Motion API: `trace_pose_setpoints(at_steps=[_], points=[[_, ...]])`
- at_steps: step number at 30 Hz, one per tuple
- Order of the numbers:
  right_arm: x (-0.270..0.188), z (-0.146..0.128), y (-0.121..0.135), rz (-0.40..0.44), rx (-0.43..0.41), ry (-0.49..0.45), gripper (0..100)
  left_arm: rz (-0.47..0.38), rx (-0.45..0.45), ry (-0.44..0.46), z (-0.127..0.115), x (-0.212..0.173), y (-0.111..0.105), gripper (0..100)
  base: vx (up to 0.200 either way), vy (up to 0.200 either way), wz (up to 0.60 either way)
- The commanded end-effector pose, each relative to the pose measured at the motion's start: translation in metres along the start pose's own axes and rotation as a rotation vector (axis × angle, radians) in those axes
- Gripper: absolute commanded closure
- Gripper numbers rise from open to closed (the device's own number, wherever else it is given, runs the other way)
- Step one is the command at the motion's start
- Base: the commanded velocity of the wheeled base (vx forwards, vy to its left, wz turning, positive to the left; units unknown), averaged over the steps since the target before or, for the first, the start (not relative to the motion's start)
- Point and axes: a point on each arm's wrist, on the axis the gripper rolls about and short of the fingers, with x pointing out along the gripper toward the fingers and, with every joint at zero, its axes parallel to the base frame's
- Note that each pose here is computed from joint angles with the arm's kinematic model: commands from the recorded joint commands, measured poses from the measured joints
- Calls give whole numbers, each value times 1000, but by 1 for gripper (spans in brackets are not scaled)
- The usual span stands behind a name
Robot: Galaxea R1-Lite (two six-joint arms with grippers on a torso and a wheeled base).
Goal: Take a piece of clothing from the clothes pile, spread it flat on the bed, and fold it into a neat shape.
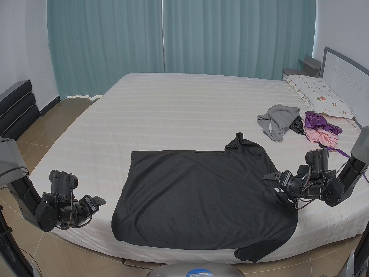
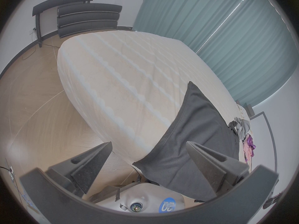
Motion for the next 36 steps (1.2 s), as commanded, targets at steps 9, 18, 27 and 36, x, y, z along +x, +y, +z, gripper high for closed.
trace_pose_setpoints(at_steps=[9,18,27,36], points=[[15,-4,-9,2,40,-5,0,-20,-5,21,-8,0,-8,0,200,0,0],[15,-4,-10,0,47,-5,0,-24,-3,35,-13,-1,-10,0,22,0,0],[15,-7,-9,1,42,3,0,-29,-30,39,-15,-1,-12,0,0,-44,0],[16,-8,-8,3,38,7,0,-40,-5,67,-23,-5,-19,0,0,-156,0]])
